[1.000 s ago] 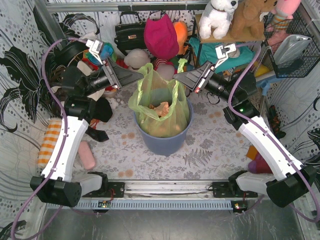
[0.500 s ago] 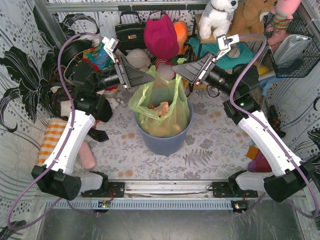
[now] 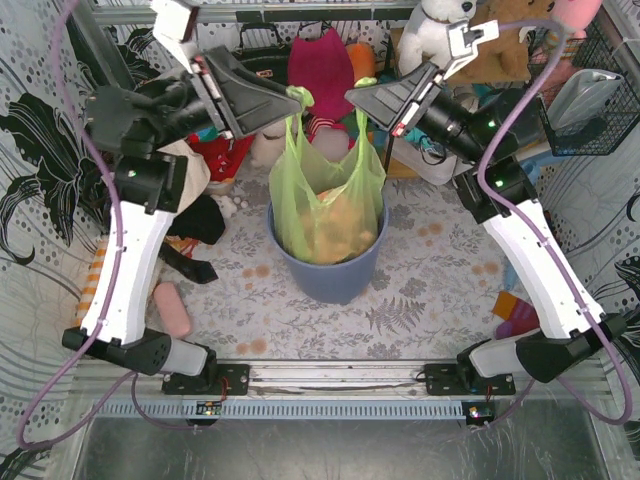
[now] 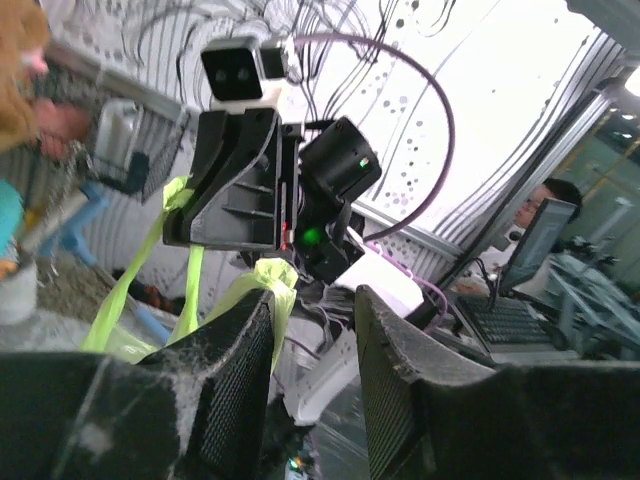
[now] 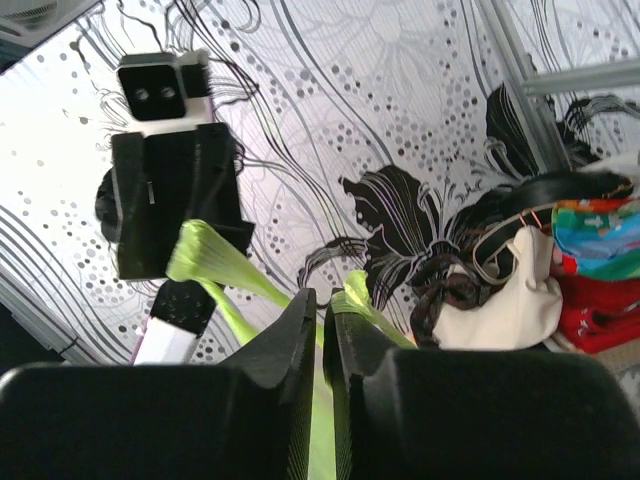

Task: Tie the trash bag

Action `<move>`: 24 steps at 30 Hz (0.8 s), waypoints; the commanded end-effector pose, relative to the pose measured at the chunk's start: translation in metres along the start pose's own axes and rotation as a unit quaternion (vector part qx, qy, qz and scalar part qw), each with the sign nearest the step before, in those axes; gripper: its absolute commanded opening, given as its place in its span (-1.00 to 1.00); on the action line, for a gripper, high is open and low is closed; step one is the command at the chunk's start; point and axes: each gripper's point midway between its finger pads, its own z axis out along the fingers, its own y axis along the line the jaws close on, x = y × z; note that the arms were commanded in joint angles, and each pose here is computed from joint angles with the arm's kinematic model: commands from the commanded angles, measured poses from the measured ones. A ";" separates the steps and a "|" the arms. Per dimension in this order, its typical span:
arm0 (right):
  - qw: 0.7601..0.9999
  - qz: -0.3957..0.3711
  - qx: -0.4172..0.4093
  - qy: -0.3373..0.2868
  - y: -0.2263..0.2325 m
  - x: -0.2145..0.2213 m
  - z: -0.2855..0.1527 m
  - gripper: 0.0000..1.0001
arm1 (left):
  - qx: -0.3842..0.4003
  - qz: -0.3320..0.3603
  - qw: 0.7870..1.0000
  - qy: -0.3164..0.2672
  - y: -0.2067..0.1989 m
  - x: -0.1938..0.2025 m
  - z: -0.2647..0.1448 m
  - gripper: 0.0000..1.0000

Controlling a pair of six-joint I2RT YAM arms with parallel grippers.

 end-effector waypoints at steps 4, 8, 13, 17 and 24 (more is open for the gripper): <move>0.997 -0.053 0.004 -0.054 0.034 -0.032 -0.017 -0.82 | -0.100 0.098 0.982 -0.130 -0.025 -0.043 -0.021 -0.10; 0.998 -0.028 0.039 -0.042 0.010 -0.009 -0.030 -0.80 | -0.136 0.073 0.975 -0.157 -0.001 -0.025 -0.038 -0.09; 0.998 -0.006 0.054 -0.040 -0.007 0.010 -0.038 -0.79 | -0.137 0.017 0.978 -0.157 0.027 0.006 -0.047 -0.12; 0.998 -0.027 0.032 -0.047 0.008 -0.010 -0.024 -1.00 | -0.128 0.049 0.980 -0.145 0.013 -0.010 -0.038 -0.59; 0.988 -0.089 0.003 -0.128 0.058 -0.066 -0.032 -1.00 | -0.168 0.145 0.958 -0.179 -0.028 -0.062 -0.039 -0.96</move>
